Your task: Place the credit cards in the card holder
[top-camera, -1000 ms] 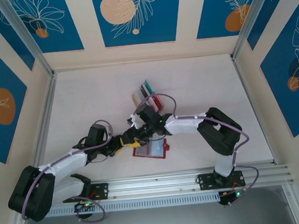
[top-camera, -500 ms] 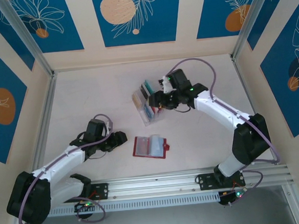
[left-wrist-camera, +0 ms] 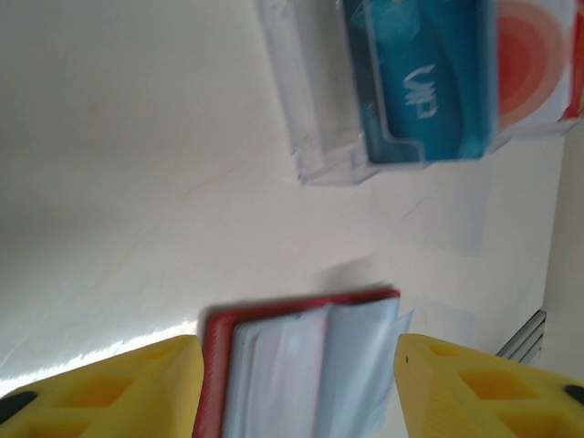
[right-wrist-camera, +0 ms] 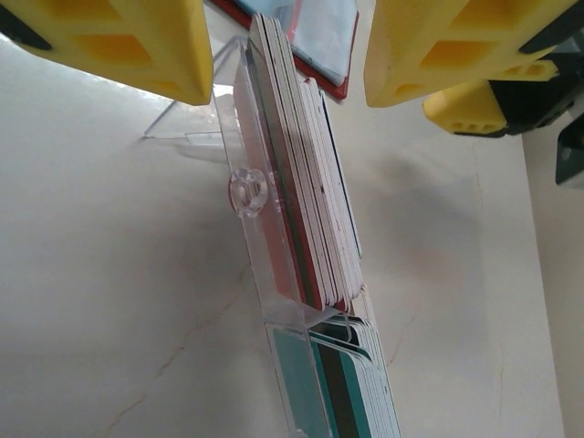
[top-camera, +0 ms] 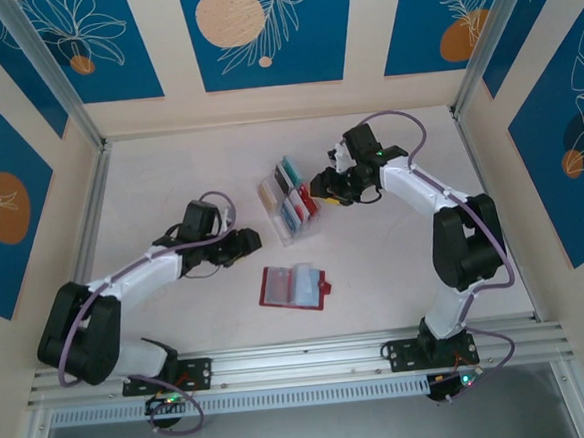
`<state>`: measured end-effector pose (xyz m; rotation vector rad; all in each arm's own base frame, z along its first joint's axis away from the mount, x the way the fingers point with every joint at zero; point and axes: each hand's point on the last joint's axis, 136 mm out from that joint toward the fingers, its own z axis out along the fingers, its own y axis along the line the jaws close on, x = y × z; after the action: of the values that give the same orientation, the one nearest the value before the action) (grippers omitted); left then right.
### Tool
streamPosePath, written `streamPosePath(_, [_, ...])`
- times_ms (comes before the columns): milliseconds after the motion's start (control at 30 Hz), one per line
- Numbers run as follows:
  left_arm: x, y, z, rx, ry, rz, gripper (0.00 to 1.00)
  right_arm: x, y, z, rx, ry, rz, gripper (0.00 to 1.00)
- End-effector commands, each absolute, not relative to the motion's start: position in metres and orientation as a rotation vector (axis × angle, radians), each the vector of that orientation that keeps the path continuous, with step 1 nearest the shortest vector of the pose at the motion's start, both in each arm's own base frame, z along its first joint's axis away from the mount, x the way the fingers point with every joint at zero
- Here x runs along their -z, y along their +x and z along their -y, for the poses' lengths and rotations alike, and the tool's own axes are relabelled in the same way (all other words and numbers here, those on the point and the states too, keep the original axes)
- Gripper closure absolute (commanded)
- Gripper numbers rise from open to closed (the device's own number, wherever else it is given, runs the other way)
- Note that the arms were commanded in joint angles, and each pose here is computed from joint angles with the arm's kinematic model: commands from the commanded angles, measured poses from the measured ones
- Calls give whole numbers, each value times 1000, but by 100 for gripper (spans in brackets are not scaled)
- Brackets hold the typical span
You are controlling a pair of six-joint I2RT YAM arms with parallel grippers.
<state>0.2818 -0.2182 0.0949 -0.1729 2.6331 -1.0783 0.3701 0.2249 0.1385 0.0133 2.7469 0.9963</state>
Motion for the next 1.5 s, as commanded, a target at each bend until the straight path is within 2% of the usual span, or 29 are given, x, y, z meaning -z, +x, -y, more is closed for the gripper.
streamPosePath(0, [-109,302,232,1143,-112,-2581,43,-154,369,-240,-1118,-64,-2708,52])
streamPosePath(400, [-96,333,254,1189,-104,-2609,47,-161,366,-257,-1199,-118,-2694,57])
streamPosePath(1000, [-93,343,269,1203,-93,-2611,48,-135,370,-262,-1092,-160,-2783,55])
streamPosePath(1300, [-90,344,273,1201,-87,-2620,48,-157,366,-268,-1209,-185,-2719,57])
streamPosePath(1467, [-88,343,275,1203,-82,-2626,49,-162,367,-263,-1185,-180,-2713,62])
